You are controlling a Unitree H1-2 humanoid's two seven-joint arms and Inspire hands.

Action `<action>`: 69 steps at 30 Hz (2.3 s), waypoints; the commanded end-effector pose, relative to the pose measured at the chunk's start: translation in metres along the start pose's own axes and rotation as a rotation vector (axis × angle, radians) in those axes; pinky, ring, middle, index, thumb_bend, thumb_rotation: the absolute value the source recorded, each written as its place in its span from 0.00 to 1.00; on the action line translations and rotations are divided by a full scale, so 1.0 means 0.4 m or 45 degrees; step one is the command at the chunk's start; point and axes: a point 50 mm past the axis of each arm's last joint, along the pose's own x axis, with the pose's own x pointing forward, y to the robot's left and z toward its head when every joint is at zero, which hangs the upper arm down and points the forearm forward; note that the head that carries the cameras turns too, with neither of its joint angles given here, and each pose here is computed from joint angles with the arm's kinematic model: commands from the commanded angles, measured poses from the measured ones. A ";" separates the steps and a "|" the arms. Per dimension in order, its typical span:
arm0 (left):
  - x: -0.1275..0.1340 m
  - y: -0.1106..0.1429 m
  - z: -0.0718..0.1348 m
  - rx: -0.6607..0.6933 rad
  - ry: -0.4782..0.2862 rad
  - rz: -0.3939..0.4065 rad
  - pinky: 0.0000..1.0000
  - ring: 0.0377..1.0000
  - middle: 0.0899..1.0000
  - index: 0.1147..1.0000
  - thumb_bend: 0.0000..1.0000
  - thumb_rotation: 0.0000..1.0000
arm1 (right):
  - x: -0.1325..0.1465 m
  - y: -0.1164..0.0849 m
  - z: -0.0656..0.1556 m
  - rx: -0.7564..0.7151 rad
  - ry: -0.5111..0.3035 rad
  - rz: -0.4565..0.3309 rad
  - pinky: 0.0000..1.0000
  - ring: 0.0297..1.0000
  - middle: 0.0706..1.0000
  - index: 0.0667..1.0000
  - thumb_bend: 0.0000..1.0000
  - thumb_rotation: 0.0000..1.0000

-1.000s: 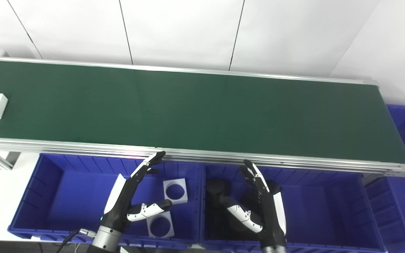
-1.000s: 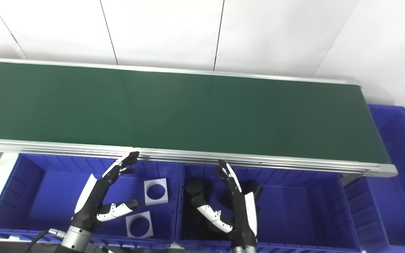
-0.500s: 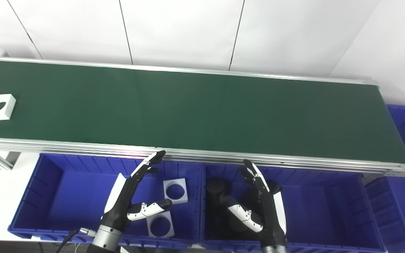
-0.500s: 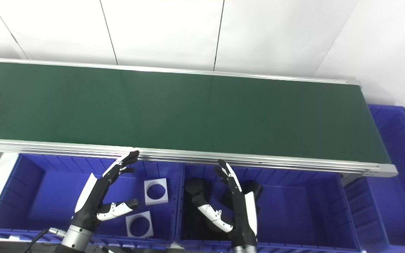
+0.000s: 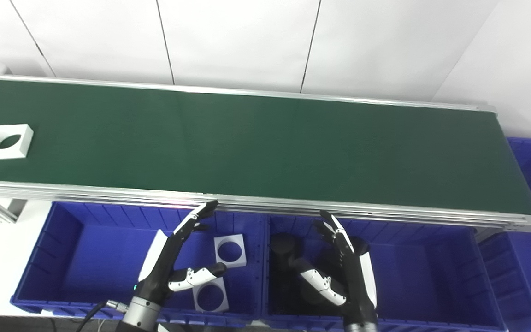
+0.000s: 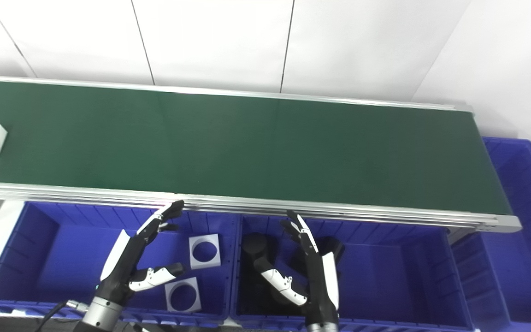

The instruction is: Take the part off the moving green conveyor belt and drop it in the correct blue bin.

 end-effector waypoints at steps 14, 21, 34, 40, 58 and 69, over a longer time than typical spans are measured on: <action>0.022 -0.069 0.016 0.021 -0.082 -0.036 0.73 0.84 0.88 0.84 0.69 0.69 | -0.008 -0.039 -0.001 -0.005 -0.099 -0.012 0.85 0.82 0.80 0.89 0.49 0.41; 0.023 -0.077 0.004 0.026 -0.072 -0.056 0.74 0.84 0.89 0.85 0.70 0.68 | -0.009 -0.038 -0.009 0.011 -0.090 -0.015 0.84 0.82 0.80 0.88 0.48 0.36; 0.029 -0.076 -0.011 0.097 -0.100 -0.040 0.73 0.82 0.87 0.84 0.72 0.67 | -0.006 -0.025 -0.030 -0.001 -0.066 -0.021 0.83 0.81 0.80 0.88 0.47 0.32; 0.039 -0.068 0.005 0.079 -0.137 -0.024 0.74 0.82 0.86 0.83 0.73 0.65 | -0.003 -0.025 -0.039 0.003 -0.050 -0.013 0.85 0.83 0.81 0.89 0.47 0.33; 0.101 0.008 0.111 0.044 -0.340 0.084 0.66 0.78 0.83 0.79 0.76 0.65 | 0.010 -0.033 -0.057 -0.005 -0.029 -0.021 0.86 0.82 0.79 0.88 0.43 0.21; 0.147 0.114 0.141 0.137 -0.397 0.102 0.70 0.80 0.83 0.81 0.78 0.69 | 0.020 -0.038 -0.055 -0.008 -0.042 -0.018 0.85 0.82 0.79 0.88 0.47 0.31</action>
